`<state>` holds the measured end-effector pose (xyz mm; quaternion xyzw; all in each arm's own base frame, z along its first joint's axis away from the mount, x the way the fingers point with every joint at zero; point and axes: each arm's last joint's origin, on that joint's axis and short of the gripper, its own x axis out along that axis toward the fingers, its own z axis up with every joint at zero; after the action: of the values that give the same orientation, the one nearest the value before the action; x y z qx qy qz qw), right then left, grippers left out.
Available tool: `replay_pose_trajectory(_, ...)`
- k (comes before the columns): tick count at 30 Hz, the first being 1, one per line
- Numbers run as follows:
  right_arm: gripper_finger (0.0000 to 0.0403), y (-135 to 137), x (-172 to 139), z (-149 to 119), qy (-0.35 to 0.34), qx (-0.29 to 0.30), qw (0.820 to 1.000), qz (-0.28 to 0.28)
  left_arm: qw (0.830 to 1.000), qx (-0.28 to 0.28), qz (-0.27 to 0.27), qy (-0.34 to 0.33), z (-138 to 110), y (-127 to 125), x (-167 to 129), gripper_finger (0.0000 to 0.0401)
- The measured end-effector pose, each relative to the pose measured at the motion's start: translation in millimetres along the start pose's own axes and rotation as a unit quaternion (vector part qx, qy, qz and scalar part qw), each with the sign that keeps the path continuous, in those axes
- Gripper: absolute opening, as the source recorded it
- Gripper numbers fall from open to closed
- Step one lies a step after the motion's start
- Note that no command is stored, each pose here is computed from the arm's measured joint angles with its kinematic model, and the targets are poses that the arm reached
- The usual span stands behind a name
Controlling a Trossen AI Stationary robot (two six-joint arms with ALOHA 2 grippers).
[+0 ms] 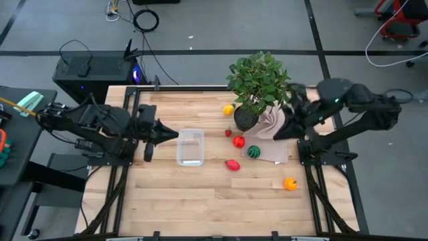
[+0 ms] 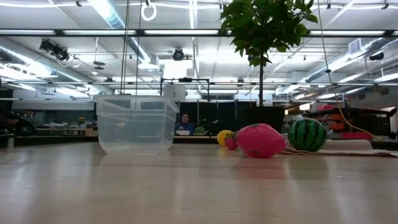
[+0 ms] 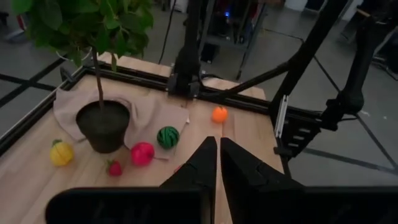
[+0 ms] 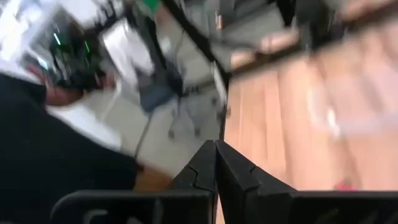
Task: Pick and placing Produce into tupperware
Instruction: Put the orange into the transparent bin
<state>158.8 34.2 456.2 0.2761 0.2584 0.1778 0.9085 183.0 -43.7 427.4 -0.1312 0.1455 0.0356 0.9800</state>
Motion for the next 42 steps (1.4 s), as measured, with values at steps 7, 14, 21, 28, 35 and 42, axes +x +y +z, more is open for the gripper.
replay_pose_trajectory(7,0.0027,-2.2,35.7,-25.5,0.167,-0.022,0.985,-0.034,1.0,0.001,0.002,0.004,-0.8,0.4,0.4,0.0035)
replay_pose_trajectory(14,0.0089,-5.9,68.8,-38.0,0.26,-0.058,0.963,-0.05,1.0,0.001,0.002,0.003,-0.6,0.3,0.4,0.0043)
replay_pose_trajectory(21,0.0157,-7.3,94.8,-63.5,0.366,-0.08,0.924,-0.075,1.0,0.002,0.002,0.004,-0.7,0.4,0.4,0.004)
replay_pose_trajectory(28,0.017,-8.6,95.8,-96.0,0.432,-0.009,0.878,-0.204,1.0,0.008,0.01,0.024,-4.8,2.1,0.3,0.0043)
replay_pose_trajectory(35,0.0158,-7.1,99.5,-131.7,0.423,0.063,0.873,-0.236,0.999,0.019,0.027,0.028,-6.3,3.6,0.1,0.0042)
replay_pose_trajectory(42,0.0173,-6.7,108.6,-179.0,0.449,0.099,0.855,-0.238,0.999,0.03,0.031,0.027,-6.2,3.8,0.1,0.0053)
